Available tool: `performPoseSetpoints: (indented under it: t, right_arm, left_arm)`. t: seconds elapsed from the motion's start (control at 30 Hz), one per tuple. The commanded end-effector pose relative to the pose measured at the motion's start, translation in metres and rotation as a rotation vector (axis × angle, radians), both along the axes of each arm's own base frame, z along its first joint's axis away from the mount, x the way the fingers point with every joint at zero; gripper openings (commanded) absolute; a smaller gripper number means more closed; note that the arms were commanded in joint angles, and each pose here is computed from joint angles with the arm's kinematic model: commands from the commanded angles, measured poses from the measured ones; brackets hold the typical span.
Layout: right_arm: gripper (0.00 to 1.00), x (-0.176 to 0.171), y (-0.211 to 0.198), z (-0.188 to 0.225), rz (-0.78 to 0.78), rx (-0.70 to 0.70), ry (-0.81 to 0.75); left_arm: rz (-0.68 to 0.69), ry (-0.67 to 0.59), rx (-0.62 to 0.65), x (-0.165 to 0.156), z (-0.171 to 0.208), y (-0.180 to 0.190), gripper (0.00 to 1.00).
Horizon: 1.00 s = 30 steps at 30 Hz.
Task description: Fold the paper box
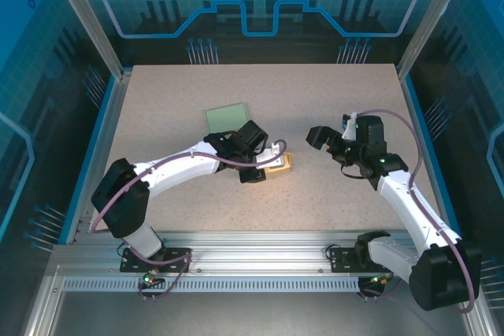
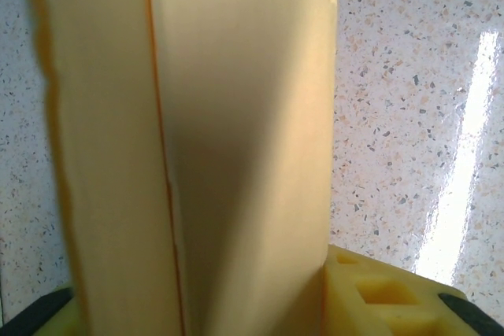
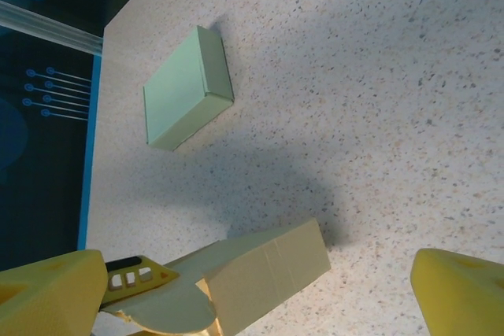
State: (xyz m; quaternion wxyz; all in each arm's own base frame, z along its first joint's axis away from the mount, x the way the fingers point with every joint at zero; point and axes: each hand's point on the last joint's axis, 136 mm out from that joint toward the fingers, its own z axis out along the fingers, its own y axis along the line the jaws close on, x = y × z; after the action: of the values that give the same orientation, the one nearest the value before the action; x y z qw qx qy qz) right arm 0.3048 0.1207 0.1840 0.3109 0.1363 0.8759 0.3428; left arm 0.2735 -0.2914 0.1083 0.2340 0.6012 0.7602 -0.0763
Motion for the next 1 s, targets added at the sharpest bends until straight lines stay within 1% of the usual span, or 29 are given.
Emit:
performPoseSetpoints:
  t: [0.0, 0.07, 0.13, 0.2, 0.23, 0.4, 0.43, 0.47, 0.53, 0.63, 0.83, 0.97]
  right_arm:
    - [1.0, 0.003, -0.002, 0.005, 0.045, -0.08, -0.026]
    - [1.0, 0.001, 0.003, 0.004, 0.097, -0.106, -0.016]
    - [1.0, 0.001, 0.009, 0.005, 0.143, -0.12, -0.033]
    - [0.95, 0.001, 0.013, 0.006, 0.172, -0.142, -0.05]
    - [0.92, 0.001, 0.016, 0.006, 0.194, -0.155, -0.06]
    - [0.86, -0.008, 0.039, -0.003, 0.337, -0.223, -0.087]
    - [0.85, -0.011, 0.044, -0.006, 0.374, -0.248, -0.098]
    - [0.84, -0.009, 0.051, 0.003, 0.407, -0.276, -0.138]
    - [0.79, -0.012, 0.057, -0.001, 0.452, -0.326, -0.152]
    - [0.69, -0.014, 0.062, -0.008, 0.501, -0.361, -0.154]
    - [0.62, -0.019, 0.069, -0.023, 0.579, -0.392, -0.155]
    - [0.61, -0.018, 0.07, -0.035, 0.599, -0.418, -0.132]
  left_arm:
    - [0.006, 0.031, 0.007, -0.001, -0.006, 0.002, 0.44]
    - [0.006, 0.029, 0.006, 0.0, -0.005, 0.001, 0.49]
    - [0.005, 0.029, 0.0, 0.0, -0.004, 0.0, 0.58]
    - [0.006, 0.027, -0.006, 0.001, -0.003, -0.001, 0.62]
    - [0.005, 0.028, -0.007, 0.001, -0.003, -0.001, 0.62]
    - [0.009, 0.038, 0.002, 0.0, -0.006, -0.001, 0.63]
    - [0.009, 0.038, 0.004, 0.001, -0.007, -0.001, 0.61]
    - [0.011, 0.033, 0.004, 0.002, -0.007, -0.001, 0.57]
    - [0.014, 0.025, 0.009, 0.004, -0.008, 0.0, 0.52]
    - [0.023, 0.021, 0.008, 0.007, -0.008, 0.001, 0.49]
    - [0.026, 0.025, 0.002, 0.013, -0.01, 0.004, 0.5]
    - [0.017, 0.029, -0.007, 0.014, -0.008, 0.004, 0.51]
